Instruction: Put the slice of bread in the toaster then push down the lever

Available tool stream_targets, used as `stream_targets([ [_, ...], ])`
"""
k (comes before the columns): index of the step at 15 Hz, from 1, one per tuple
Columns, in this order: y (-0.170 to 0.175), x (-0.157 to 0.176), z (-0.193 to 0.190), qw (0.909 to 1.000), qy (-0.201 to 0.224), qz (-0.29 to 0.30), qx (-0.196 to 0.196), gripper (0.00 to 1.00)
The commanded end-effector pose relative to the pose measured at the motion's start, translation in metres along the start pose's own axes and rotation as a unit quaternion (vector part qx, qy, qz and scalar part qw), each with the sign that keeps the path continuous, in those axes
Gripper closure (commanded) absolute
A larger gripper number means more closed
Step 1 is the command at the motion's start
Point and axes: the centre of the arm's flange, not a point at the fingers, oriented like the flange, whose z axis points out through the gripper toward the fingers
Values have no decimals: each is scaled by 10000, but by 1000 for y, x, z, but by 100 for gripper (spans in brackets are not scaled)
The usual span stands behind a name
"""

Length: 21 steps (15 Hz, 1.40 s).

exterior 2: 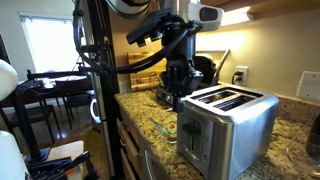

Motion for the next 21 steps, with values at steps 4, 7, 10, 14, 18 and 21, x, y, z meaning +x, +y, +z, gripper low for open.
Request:
stream_targets([
  [4,-3,10,3,9999,-43,127,40,97],
  [7,-5,12,6,9999,-75,146,37,97],
  [10,-6,16,8,9998,-104,154,37,97],
  [14,-8,21,9,9998,-75,140,115,97],
  [18,-6,28,11,9989,202,198,382,97],
  [21,-4,30,15,9980,319,276,465,97],
])
